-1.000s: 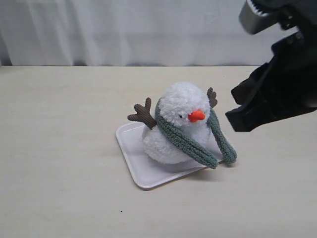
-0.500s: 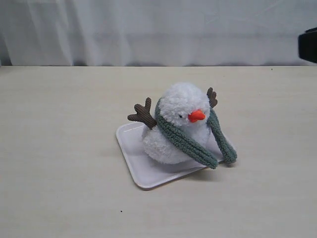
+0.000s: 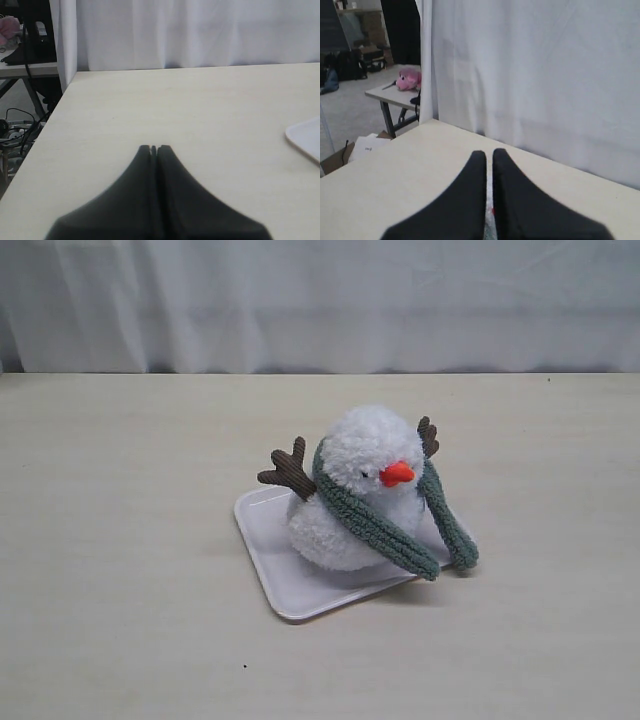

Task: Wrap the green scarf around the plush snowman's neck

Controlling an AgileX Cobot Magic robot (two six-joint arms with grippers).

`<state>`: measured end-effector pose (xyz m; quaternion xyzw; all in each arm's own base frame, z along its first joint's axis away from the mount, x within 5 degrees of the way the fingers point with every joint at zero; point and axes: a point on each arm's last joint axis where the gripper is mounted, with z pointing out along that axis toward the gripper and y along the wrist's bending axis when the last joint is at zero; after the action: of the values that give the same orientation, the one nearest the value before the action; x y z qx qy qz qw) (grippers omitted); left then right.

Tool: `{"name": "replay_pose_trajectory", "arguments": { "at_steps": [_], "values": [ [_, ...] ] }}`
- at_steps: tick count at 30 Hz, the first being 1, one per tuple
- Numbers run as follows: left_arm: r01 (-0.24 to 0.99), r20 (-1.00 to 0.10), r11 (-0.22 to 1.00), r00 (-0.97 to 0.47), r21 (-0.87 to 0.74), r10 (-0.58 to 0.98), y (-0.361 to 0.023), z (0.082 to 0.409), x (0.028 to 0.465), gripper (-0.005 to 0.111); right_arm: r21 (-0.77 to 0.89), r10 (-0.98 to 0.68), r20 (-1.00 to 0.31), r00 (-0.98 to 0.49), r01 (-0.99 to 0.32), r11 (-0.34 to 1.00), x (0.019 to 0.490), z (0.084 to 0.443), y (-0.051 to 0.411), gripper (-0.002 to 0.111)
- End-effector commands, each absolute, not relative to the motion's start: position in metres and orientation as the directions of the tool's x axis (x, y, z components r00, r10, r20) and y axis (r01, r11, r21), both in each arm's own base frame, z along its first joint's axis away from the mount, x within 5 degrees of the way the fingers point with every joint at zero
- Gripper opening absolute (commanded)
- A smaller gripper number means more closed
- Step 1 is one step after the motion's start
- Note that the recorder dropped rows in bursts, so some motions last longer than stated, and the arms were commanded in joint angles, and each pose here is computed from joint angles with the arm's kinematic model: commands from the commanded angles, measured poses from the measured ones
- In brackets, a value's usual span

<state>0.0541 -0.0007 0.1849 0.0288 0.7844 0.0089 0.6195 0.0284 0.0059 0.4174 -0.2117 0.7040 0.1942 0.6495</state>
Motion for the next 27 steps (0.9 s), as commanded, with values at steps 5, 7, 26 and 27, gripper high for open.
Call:
{"name": "replay_pose_trajectory", "arguments": {
  "at_steps": [5,7,26,27],
  "values": [
    [0.033,-0.975,0.998,-0.218,0.048,0.054,-0.001,0.185,0.054,0.000,0.008,0.031,-0.999,0.034,-0.540,0.842,-0.004,0.415,-0.026,0.004],
    [0.033,-0.975,0.998,-0.218,0.048,0.054,-0.001,0.185,0.054,0.000,0.013,0.052,-0.997,0.057,-0.540,0.842,-0.011,0.414,-0.032,0.004],
    [0.033,-0.975,0.998,-0.218,0.048,0.054,-0.001,0.185,0.054,0.000,0.043,0.166,-0.970,0.178,-0.545,0.838,-0.046,0.406,-0.065,0.004],
    [0.033,-0.975,0.998,-0.218,0.048,0.054,-0.001,0.185,0.054,0.000,0.045,0.168,-0.970,0.177,-0.547,0.836,-0.047,0.406,-0.064,0.004]
  ]
}}
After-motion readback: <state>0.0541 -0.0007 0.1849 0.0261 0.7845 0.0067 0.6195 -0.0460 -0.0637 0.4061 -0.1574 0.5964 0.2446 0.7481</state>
